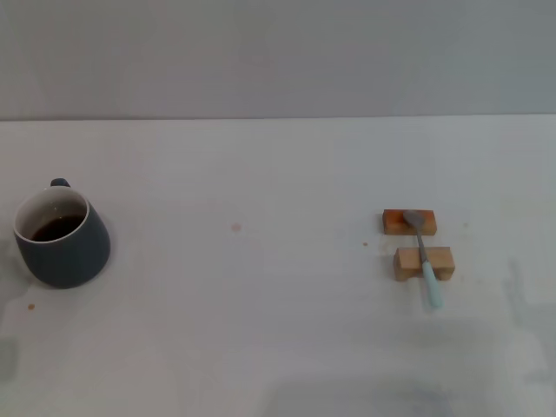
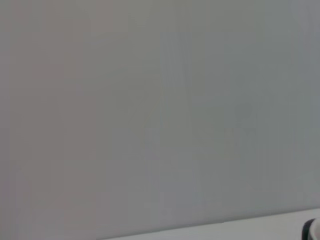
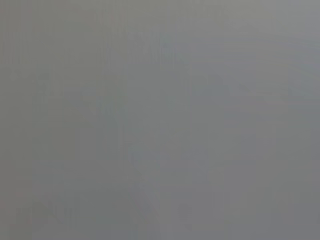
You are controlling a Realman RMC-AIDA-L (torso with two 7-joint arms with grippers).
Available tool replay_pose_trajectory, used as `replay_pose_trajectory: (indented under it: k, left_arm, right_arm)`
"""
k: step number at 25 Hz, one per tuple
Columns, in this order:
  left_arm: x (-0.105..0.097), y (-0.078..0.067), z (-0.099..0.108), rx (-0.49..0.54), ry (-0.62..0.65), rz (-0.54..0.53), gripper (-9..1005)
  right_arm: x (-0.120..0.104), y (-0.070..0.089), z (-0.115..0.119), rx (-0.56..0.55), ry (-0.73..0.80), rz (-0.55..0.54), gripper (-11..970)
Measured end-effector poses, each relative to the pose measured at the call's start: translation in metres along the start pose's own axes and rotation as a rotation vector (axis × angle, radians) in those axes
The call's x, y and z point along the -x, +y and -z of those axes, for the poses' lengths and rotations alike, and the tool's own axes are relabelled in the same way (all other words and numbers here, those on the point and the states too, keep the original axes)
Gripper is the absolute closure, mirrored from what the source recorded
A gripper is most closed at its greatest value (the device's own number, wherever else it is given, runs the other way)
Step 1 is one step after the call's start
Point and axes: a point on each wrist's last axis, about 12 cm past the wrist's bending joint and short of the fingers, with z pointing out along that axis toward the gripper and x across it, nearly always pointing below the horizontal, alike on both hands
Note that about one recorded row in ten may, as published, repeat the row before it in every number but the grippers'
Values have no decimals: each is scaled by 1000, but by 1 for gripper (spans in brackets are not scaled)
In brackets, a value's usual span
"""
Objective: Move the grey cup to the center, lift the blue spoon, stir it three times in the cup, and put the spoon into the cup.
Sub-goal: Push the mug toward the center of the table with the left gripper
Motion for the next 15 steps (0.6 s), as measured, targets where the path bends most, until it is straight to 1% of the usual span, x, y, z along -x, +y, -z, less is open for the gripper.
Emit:
replay_pose_trajectory:
  k: [3,4,8,15]
  left_arm:
    - [0,-2,-4,-10,9,-3,998]
    - [0,-4,-11,-24,28,-18,998]
    - [0,-7,-15,-34,41,-57,998]
    - [0,-12,-16,-57,46,-73,997]
  right_arm:
    - [1,2,1,7,-8,-6,241]
    - [1,2,1,7,-8,-6,241]
    - [3,3,2,12,-16,-11,241]
    - [4,3,3,14,-24,-13,241]
